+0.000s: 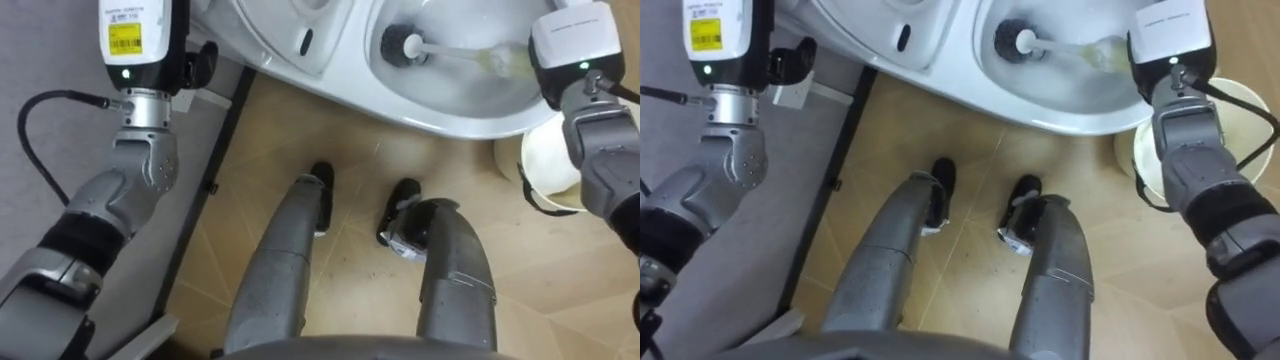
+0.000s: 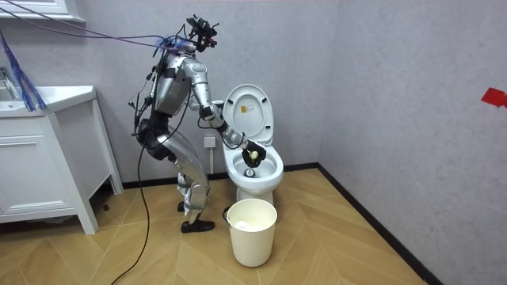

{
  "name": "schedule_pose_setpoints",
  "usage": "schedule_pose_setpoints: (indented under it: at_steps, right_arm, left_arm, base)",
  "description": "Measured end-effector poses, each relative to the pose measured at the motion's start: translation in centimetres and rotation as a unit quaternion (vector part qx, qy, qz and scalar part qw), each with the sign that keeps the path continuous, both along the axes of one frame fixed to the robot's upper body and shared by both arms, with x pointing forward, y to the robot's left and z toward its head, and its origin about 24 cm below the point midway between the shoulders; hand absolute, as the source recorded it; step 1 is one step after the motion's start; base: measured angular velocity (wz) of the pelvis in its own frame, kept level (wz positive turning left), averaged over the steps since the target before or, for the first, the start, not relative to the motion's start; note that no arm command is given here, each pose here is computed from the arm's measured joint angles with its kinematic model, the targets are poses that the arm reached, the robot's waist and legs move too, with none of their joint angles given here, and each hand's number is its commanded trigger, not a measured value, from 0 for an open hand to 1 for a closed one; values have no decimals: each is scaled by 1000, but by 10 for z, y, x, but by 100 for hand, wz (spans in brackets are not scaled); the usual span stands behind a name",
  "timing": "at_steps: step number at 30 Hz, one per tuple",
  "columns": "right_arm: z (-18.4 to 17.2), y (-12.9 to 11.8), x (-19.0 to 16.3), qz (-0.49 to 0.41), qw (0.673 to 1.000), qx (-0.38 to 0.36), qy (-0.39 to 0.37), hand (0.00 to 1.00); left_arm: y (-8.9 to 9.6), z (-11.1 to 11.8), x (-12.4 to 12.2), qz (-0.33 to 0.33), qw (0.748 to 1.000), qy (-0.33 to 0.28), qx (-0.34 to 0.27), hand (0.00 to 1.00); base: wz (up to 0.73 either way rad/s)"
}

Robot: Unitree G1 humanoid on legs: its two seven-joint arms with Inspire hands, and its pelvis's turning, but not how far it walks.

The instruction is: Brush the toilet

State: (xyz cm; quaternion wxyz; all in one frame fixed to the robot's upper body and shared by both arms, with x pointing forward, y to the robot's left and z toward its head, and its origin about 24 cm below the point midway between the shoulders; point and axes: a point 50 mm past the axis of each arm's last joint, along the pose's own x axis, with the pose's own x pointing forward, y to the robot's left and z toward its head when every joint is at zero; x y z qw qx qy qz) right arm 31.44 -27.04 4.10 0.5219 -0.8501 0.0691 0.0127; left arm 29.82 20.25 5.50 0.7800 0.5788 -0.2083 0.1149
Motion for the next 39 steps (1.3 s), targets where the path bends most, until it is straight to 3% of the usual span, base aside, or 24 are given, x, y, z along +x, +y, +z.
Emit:
schedule_pose_setpoints:
  at_steps: [3, 8, 10, 16, 26, 32, 36, 39]
  right_arm:
    - [0, -11, 3, -27, 999, 20, 9, 100]
    - [1, -35, 10, -102, 984, 146, 4, 100]
    - [9, -40, 16, -136, 966, 218, -38, 100]
    - [20, -46, 21, -154, 945, 275, -90, 100]
    - [15, -29, 25, -113, 963, 231, -79, 100]
    - [14, -13, 27, -69, 985, 147, -55, 100]
    - [2, 8, 22, -16, 997, 70, 6, 100]
    - [0, 14, 17, -11, 998, 64, 17, 100]
  left_arm:
    - [-2, 3, 5, -11, 1000, 8, 9, 0]
    - [-2, 12, 13, -14, 1000, 8, 24, 0]
    - [0, 16, 16, -4, 1000, -6, 27, 0]
    - [4, 26, 20, 26, 998, -43, 49, 0]
    - [0, 29, 30, 28, 996, -5, 80, 0]
    - [-2, 25, 32, 22, 996, 30, 84, 0]
    - [1, 18, 29, 22, 994, 59, 86, 0]
    - [4, 16, 27, 25, 995, 63, 72, 0]
  base:
    - [0]
    - [12]
    - [13]
    - [16]
    - [-4]
    - [-18]
    - [-13]
    - [0]
